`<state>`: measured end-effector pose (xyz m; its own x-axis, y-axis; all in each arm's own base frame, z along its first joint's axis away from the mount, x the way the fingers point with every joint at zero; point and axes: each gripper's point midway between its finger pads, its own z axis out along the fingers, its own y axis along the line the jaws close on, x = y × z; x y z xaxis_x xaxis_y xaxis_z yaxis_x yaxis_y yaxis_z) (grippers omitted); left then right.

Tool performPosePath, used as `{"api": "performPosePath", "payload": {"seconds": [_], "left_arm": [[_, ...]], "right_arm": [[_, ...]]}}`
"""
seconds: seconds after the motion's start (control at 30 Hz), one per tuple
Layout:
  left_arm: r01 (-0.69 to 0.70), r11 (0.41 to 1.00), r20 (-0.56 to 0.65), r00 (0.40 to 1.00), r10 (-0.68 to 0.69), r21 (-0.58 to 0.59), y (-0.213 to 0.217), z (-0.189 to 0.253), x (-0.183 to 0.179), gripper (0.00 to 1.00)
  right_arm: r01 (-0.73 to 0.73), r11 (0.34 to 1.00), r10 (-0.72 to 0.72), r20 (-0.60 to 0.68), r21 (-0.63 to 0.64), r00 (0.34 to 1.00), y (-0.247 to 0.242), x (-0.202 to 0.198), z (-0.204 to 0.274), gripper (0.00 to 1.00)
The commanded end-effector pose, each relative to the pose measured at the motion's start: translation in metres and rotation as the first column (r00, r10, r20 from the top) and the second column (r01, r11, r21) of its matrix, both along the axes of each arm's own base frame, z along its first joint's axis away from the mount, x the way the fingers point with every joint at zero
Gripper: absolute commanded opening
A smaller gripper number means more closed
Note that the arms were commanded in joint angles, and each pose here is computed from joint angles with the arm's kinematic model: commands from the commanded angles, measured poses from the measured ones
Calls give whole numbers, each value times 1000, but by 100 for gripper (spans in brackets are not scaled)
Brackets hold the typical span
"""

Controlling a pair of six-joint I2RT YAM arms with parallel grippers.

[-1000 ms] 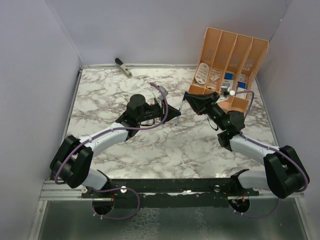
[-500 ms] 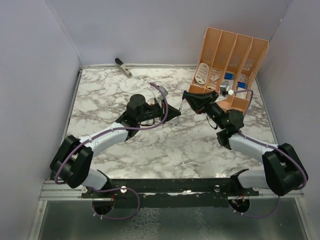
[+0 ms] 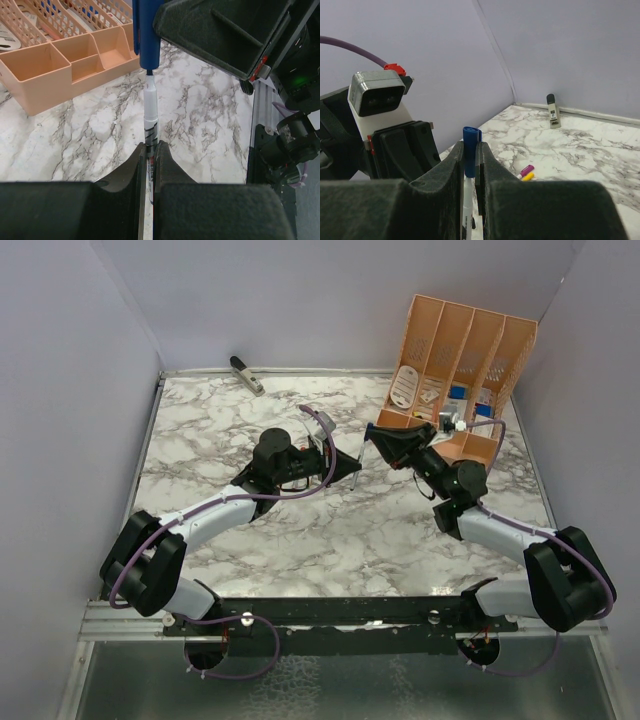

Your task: Insert the pens into the pen caps

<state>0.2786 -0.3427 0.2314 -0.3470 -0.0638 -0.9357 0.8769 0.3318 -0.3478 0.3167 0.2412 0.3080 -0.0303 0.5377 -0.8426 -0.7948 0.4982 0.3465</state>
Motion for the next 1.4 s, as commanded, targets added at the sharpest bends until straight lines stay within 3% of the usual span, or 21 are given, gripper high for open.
{"api": "performPosePath", "payload": {"seconds": [0.0,0.6,0.93,1.37], "left_arm": [[-22,999,32,999,22,-28,1,11,5,0],[-54,996,59,997,57,-65,0,27,13,0],[-168,977,118,976,183,-128,12,57,29,0],[-339,906,241,885,399,-255,39,116,55,0]], "right_arm": [[-16,1000,16,12,-11,1000,2,-7,-2,1],[-99,994,96,-68,-40,993,20,-14,-35,1],[-105,986,84,-159,-126,984,28,-11,-71,1],[-139,965,77,-265,-223,961,47,-19,-125,1]]}}
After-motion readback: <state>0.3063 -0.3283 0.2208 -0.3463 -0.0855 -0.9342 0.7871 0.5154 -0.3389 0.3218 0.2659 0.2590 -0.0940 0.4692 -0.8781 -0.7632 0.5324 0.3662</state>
